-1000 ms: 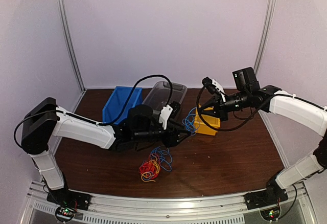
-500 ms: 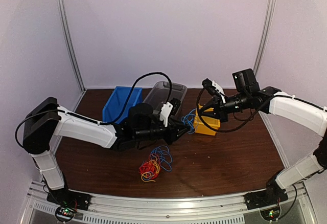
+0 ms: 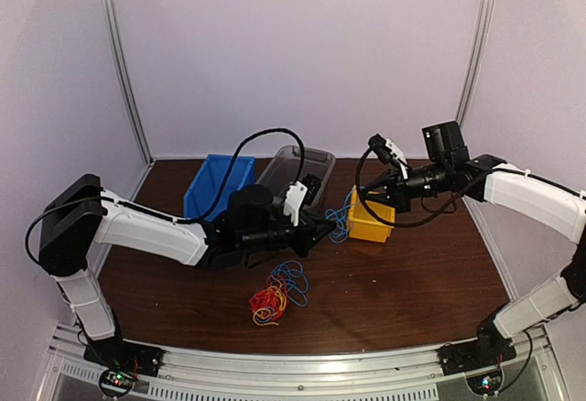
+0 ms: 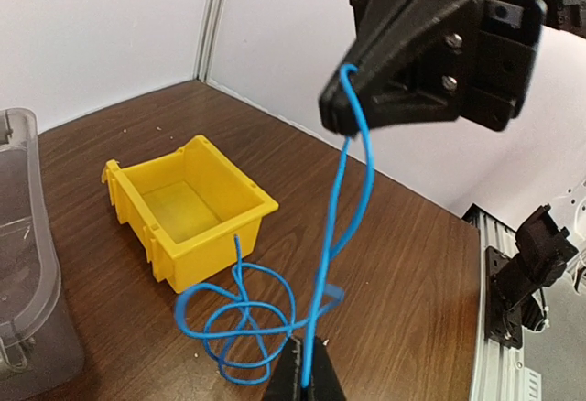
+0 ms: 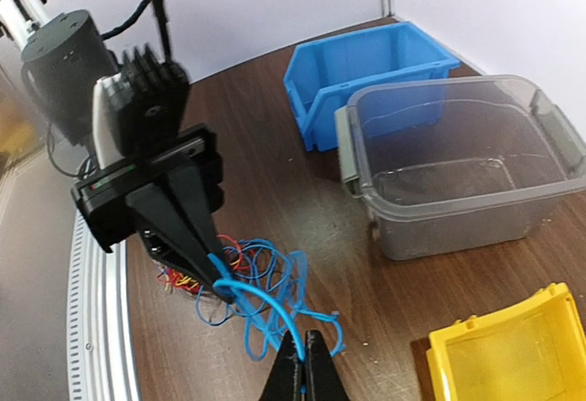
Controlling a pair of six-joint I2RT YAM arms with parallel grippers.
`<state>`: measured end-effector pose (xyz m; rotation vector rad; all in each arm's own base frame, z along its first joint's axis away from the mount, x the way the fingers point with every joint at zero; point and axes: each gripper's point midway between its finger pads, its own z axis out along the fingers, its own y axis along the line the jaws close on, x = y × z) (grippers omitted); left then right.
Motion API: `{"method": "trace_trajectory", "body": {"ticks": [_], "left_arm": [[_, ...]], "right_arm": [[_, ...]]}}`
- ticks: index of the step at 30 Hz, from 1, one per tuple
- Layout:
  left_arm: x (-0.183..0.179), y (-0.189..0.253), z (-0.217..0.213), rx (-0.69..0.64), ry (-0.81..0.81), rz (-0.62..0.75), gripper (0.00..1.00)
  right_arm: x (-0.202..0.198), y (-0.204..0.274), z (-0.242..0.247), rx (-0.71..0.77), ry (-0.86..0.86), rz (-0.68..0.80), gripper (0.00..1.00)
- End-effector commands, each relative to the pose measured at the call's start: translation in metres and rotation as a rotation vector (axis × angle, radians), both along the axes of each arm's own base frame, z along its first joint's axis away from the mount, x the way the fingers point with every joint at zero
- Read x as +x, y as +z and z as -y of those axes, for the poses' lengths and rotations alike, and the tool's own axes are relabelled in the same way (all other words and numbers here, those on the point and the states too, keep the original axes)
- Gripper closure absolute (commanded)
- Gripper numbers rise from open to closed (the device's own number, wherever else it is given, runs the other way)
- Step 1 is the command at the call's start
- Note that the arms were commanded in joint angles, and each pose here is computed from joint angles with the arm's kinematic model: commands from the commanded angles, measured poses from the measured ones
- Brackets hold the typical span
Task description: Untangle the cables
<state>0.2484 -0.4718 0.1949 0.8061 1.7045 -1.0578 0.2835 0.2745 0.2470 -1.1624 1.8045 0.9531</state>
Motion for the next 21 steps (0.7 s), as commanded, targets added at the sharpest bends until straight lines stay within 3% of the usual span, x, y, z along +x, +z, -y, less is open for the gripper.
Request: {"method": "trace_trajectory", "body": {"ticks": [1,3,6,7,10,16,21], "left_arm": [[-0.006,0.020,-0.011,-0.018,0.003,0.028,1.00],[-0.007,0.025,-0.014,-0.006,0.001,0.032,1.00],[-0.008,0.040,-0.018,-0.013,0.007,0.043,1.00],[-0.009,0.046,-0.019,-0.024,0.008,0.038,1.00],[-0.010,0.062,-0.017,-0.049,0.000,0.015,1.00],[-0.007,0.082,-0.014,-0.103,0.019,-0.062,1.00],[-0.006,0.095,-0.019,-0.148,0.040,-0.073,1.00]], "right_arm": [[0.041,0.028,0.029,0.051,-0.177,0.059,1.00],[0.056,0.030,0.040,0.033,-0.253,0.080,0.92],[0.072,0.023,0.052,-0.013,-0.361,0.087,0.66],[0.068,0.021,0.050,-0.007,-0.346,0.077,0.63],[0.042,0.019,0.035,0.056,-0.204,0.021,0.60],[-0.023,0.016,0.000,0.083,0.090,0.009,0.71],[-0.019,0.005,-0.004,0.057,0.059,-0.007,0.67]]}}
